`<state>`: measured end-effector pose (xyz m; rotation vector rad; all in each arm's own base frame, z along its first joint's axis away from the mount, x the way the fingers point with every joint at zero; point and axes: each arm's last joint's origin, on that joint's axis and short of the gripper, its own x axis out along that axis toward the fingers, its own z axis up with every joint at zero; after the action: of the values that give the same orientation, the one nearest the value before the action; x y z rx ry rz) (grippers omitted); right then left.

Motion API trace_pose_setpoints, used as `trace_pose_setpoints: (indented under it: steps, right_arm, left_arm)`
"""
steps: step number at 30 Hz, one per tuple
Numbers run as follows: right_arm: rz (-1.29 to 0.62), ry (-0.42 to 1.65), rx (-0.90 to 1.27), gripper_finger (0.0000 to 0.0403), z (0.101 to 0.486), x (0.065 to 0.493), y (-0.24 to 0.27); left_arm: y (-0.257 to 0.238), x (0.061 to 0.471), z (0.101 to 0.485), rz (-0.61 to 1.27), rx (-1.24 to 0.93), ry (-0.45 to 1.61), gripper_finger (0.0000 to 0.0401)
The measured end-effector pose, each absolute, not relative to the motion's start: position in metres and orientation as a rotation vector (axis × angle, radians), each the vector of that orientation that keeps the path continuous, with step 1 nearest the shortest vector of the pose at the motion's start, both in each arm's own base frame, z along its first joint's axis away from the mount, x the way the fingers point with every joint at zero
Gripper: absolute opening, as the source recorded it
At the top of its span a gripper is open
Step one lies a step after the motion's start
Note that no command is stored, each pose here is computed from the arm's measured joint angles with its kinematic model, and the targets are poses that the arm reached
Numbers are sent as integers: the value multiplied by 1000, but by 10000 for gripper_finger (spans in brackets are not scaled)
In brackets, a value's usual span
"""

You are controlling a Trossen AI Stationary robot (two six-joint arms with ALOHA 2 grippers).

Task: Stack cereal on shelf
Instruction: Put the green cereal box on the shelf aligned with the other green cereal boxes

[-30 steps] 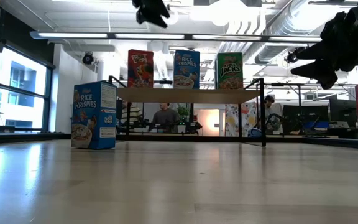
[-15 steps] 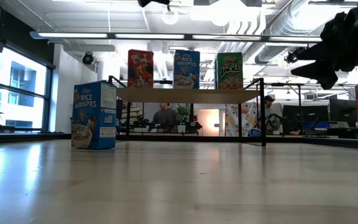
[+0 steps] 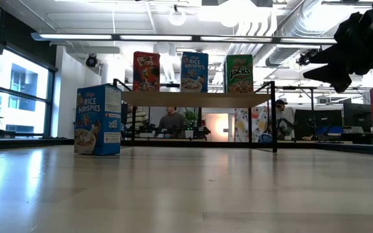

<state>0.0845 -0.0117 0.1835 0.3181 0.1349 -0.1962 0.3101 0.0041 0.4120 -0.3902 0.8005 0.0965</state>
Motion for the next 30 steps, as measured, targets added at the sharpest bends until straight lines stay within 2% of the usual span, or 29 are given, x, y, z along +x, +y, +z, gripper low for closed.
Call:
trace_pose_setpoints:
  steps: [6, 11, 19, 30]
  right_arm:
    - [-188, 145, 208, 227, 183, 85, -12]
    - [-188, 145, 210, 227, 183, 85, -12]
    - [-188, 145, 212, 227, 183, 85, -12]
    - [-188, 145, 213, 227, 183, 85, -12]
  left_arm:
    - [-11, 309, 411, 124, -526, 816, 213]
    - [-29, 302, 406, 136, -586, 906, 213]
    - [-64, 283, 397, 135, -583, 1098, 213]
    - [-116, 266, 393, 14, -512, 1171, 213]
